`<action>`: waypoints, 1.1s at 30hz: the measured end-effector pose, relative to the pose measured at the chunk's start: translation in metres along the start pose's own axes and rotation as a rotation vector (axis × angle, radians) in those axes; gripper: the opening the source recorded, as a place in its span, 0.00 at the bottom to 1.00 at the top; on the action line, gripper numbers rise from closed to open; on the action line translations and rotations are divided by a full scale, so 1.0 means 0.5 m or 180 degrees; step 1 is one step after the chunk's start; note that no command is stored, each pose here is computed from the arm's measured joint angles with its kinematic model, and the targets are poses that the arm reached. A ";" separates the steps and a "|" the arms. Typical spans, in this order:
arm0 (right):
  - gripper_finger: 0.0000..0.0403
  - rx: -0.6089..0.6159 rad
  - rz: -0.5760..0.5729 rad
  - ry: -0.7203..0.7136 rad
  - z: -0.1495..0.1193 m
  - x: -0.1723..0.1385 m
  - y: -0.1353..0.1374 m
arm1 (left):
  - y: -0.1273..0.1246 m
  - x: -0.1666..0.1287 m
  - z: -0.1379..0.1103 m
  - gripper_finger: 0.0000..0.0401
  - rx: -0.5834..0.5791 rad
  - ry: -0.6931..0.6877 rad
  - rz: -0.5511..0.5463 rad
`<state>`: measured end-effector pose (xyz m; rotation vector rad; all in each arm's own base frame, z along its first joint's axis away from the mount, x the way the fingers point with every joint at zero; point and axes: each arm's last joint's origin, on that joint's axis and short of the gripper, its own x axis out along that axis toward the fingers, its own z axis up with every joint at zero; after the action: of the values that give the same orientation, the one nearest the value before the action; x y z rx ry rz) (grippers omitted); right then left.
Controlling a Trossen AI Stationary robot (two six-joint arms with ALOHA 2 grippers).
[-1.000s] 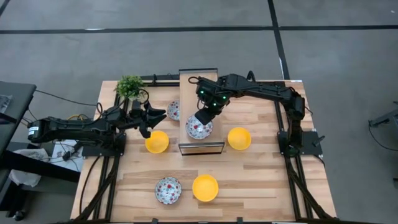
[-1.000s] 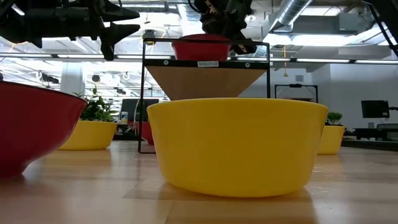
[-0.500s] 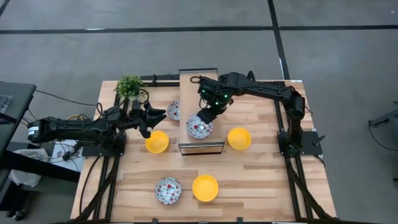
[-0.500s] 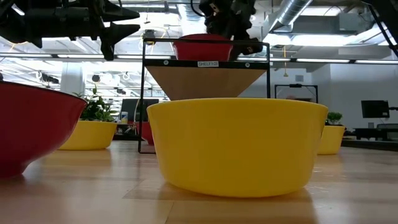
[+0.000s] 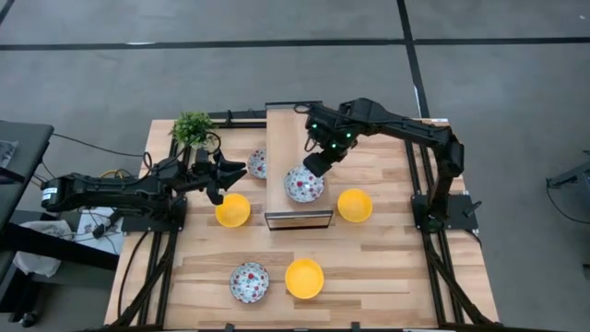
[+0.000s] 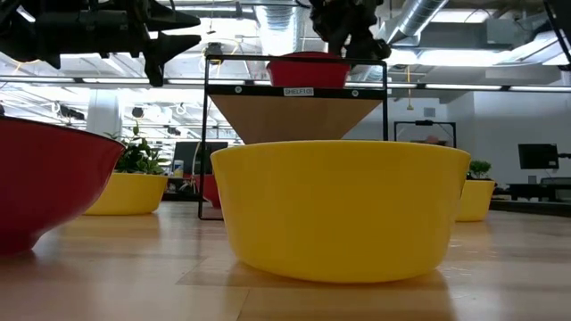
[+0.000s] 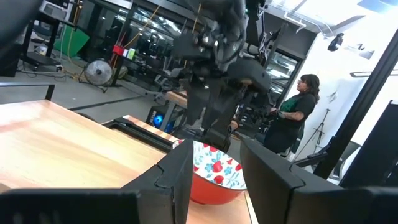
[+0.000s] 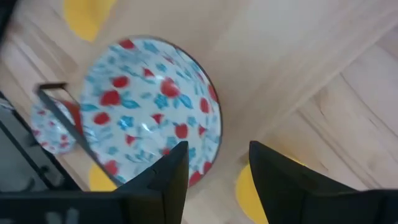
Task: Pick & Place Mini bowls
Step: Put the right red patterned bowl on the shelf
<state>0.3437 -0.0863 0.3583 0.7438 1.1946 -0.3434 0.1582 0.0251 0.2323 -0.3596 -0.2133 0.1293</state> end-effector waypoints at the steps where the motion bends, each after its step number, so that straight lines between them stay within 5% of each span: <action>1: 0.38 0.0018 0.0023 -0.0042 -0.001 -0.005 0.001 | 0.000 0.000 0.000 0.33 0.0000 -0.0003 -0.0001; 10: 0.33 0.0220 -0.0638 0.0067 -0.005 -0.005 -0.040 | 0.000 0.000 0.000 0.33 0.0000 -0.0004 -0.0001; 33: 0.25 0.0089 -0.0634 0.0383 0.008 0.067 -0.019 | 0.000 0.000 0.000 0.33 0.0007 -0.0007 -0.0003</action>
<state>0.3526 -0.0913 0.3245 0.6786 1.3844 -0.4865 0.1582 0.0251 0.2326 -0.3572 -0.2156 0.1291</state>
